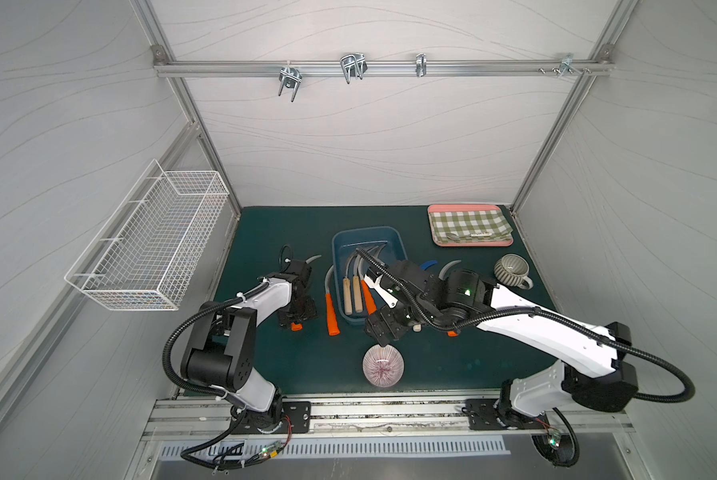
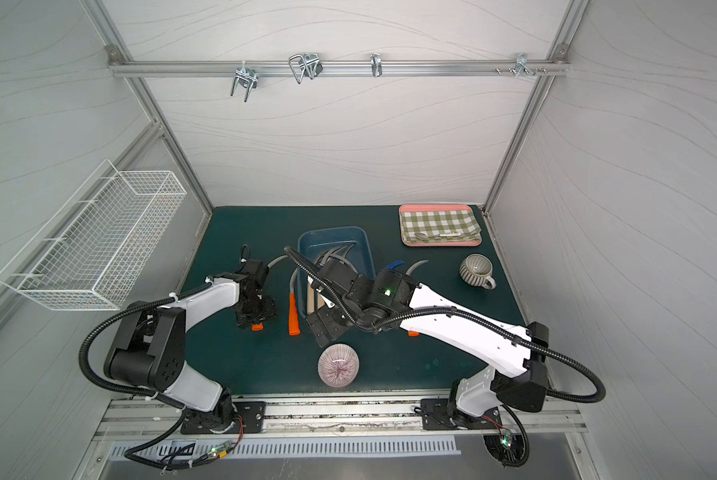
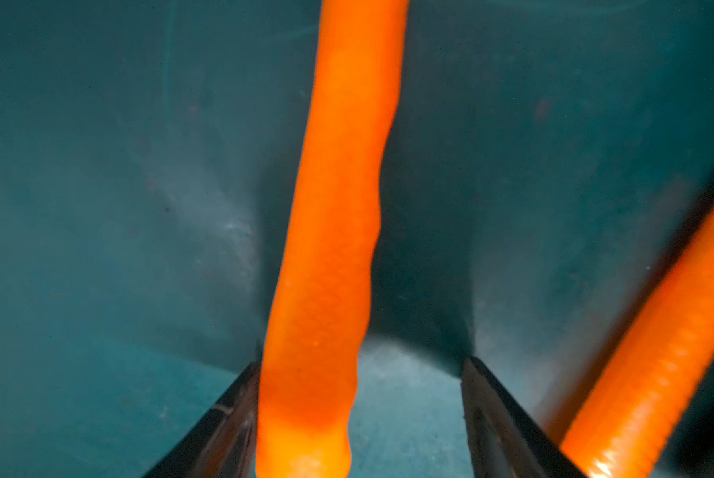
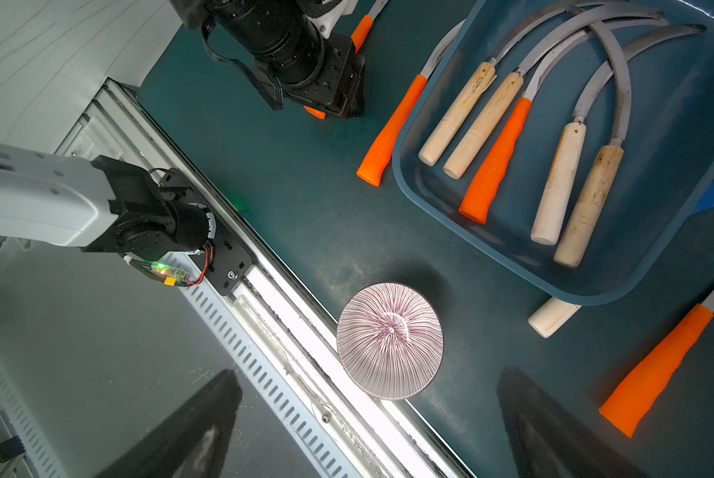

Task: Put small sickles into storage boxes
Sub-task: Pick up the sickle at the center of the board.

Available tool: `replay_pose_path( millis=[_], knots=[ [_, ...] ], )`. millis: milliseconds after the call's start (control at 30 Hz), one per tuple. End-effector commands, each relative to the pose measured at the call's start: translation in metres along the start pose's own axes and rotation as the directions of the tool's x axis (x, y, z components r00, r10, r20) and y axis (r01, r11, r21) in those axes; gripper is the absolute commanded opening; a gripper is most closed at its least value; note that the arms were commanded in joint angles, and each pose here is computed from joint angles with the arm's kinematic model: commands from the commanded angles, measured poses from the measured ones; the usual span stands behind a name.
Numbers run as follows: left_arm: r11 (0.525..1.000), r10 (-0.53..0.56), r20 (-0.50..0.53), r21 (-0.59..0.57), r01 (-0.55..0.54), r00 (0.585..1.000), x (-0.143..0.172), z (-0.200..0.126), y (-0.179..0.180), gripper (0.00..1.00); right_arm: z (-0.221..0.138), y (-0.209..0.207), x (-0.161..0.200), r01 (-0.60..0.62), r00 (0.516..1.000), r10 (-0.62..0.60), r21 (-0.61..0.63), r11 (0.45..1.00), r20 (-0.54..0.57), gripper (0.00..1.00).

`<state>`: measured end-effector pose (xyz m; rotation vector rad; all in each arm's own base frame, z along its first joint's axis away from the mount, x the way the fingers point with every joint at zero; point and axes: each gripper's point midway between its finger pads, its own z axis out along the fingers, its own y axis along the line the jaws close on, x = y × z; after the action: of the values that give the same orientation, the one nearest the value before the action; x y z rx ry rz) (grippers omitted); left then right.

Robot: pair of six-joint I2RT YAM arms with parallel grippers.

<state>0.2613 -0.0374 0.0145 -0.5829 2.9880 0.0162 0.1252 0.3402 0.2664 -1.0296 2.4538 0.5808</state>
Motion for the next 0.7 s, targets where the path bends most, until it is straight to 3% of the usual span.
replay_pose_path(
  millis=[0,300,500,667],
  knots=[
    [1.000,-0.008,-0.007,-0.008,0.008,1.000,-0.0009,0.0079,0.0013,0.67,-0.0003,0.0004,0.0007,0.004,1.000,-0.004,-0.013,1.000,-0.004,0.99],
    [0.999,0.002,-0.011,-0.034,-0.002,1.000,-0.0055,0.0129,0.0022,0.55,0.0025,-0.0038,0.0040,-0.006,1.000,0.006,-0.007,1.000,-0.011,0.99],
    [0.999,0.001,0.000,-0.047,-0.001,1.000,-0.0085,0.0118,0.0038,0.41,0.0026,-0.0070,0.0024,-0.020,1.000,0.020,-0.006,1.000,-0.006,0.99],
    [0.998,0.000,-0.006,-0.059,-0.001,1.000,-0.0089,0.0106,0.0050,0.18,0.0043,-0.0080,0.0011,-0.025,1.000,0.025,-0.007,1.000,-0.008,0.99]
  ],
)
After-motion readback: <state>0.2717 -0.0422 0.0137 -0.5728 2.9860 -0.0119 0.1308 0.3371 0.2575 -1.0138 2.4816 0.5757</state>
